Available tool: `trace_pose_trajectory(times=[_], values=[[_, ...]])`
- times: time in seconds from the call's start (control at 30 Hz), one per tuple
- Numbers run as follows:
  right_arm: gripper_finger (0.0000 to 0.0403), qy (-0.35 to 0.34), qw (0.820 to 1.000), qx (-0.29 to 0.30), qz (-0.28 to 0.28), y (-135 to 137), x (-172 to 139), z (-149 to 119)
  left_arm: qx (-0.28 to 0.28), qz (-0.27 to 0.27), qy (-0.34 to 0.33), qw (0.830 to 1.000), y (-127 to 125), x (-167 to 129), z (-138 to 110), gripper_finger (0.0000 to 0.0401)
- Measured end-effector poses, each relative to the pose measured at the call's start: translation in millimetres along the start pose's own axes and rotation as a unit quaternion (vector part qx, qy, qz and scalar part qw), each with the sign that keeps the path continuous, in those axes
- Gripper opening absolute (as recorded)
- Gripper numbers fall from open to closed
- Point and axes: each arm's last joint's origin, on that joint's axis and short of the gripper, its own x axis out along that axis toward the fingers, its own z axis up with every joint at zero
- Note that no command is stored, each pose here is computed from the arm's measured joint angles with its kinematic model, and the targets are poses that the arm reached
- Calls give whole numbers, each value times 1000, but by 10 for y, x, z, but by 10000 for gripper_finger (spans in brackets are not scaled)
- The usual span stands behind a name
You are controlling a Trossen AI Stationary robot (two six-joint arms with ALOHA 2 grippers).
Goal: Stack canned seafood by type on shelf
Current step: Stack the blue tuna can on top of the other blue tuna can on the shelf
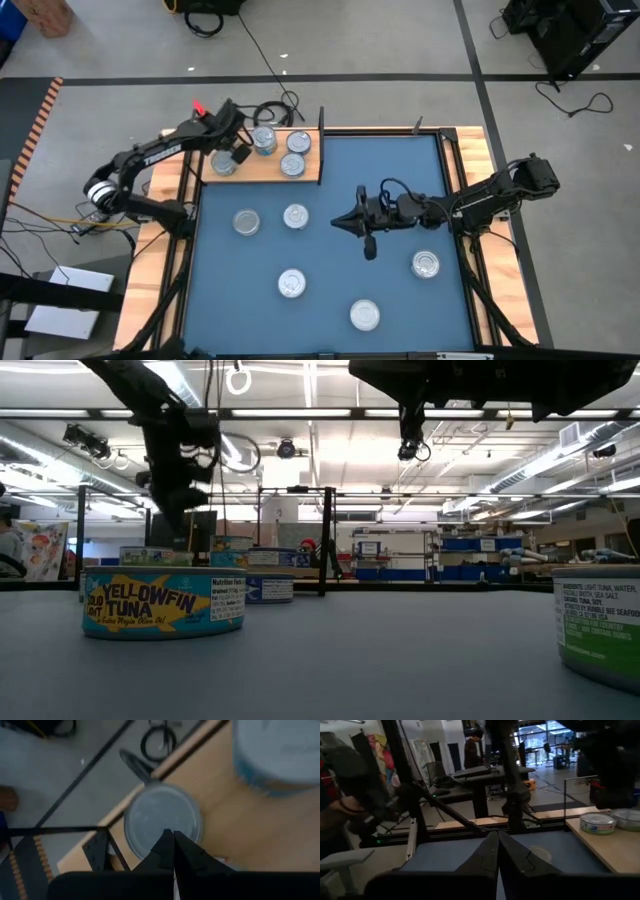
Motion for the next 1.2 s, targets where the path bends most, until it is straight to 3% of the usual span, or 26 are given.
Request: trace_pose_trajectory(times=[0.27, 0.6, 1.2], values=[[11, 10, 999, -34, -11, -27, 2, -18, -8, -28, -123, 992, -159, -395, -62, 0], [21, 9, 999, -42, -11, -28, 2, -17, -4, -104, -256, 961, -480, -749, -300, 1], [14, 21, 999, -43, -12, -30, 1, -39, 72, -217, -358, 905, -1160, -765, -758, 2]])
